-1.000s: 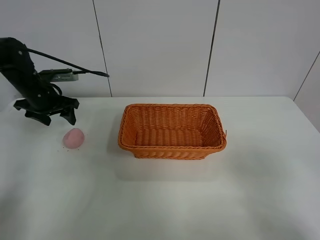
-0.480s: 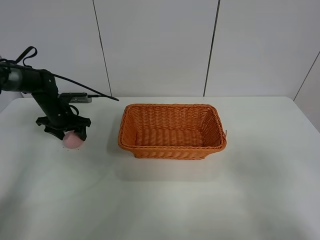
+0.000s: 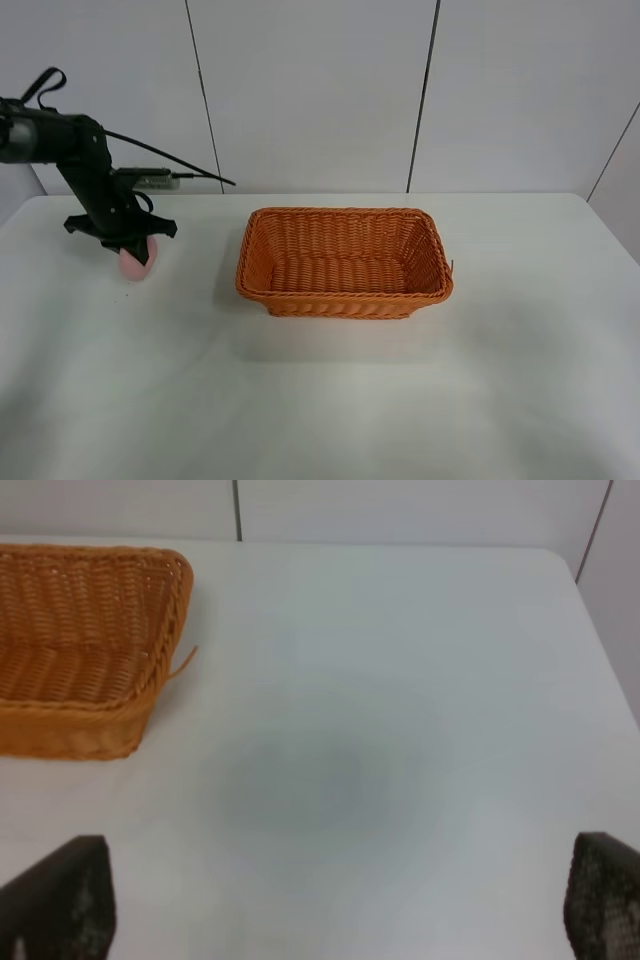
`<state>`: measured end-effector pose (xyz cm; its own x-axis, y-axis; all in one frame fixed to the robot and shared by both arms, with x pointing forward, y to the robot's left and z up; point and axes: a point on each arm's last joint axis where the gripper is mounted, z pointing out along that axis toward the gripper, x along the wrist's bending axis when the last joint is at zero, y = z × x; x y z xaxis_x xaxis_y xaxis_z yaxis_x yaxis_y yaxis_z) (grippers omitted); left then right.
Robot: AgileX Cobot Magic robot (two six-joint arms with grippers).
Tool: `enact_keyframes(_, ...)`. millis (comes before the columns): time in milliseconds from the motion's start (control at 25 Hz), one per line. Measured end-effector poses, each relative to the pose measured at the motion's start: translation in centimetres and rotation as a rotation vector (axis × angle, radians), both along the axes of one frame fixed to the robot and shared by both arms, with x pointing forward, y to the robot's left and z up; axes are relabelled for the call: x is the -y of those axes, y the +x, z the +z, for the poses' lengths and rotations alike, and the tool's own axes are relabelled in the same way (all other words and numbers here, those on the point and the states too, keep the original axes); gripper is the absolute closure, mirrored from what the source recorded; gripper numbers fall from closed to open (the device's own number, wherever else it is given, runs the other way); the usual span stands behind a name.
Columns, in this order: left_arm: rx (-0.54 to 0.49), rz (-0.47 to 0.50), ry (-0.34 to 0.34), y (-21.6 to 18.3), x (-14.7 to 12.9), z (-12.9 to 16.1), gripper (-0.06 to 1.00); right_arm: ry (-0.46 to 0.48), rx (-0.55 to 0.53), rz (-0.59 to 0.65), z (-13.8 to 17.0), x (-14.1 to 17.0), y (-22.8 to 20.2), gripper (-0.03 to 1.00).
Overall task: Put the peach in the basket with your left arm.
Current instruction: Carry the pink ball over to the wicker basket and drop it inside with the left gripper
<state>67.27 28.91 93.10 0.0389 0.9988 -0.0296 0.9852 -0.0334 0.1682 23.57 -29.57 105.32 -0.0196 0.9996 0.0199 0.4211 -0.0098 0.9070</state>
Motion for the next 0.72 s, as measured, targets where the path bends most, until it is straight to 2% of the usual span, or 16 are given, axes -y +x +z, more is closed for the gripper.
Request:
enact_keyframes(200,0.081,-0.023,0.001,0.0,0.9,8.9,0.88,0.000,0.000,0.000,0.0,0.0,0.0,0.27)
enact_keyframes(280,0.092,-0.059,-0.002,-0.3,2.4,11.5,0.88,0.000,0.000,0.000,0.0,0.0,0.0,0.27)
enact_keyframes(360,0.089,-0.121,-0.004,-0.7,5.0,12.8,0.88,0.000,0.000,0.000,0.0,0.0,0.0,0.27)
enact_keyframes(560,0.124,-0.310,-0.032,-2.2,13.9,13.2,0.89,0.000,0.000,0.000,0.0,0.0,0.0,0.27)
enact_keyframes(720,0.121,-0.447,-0.055,-3.0,21.1,10.0,0.89,0.000,0.000,0.000,0.0,0.0,0.0,0.27)
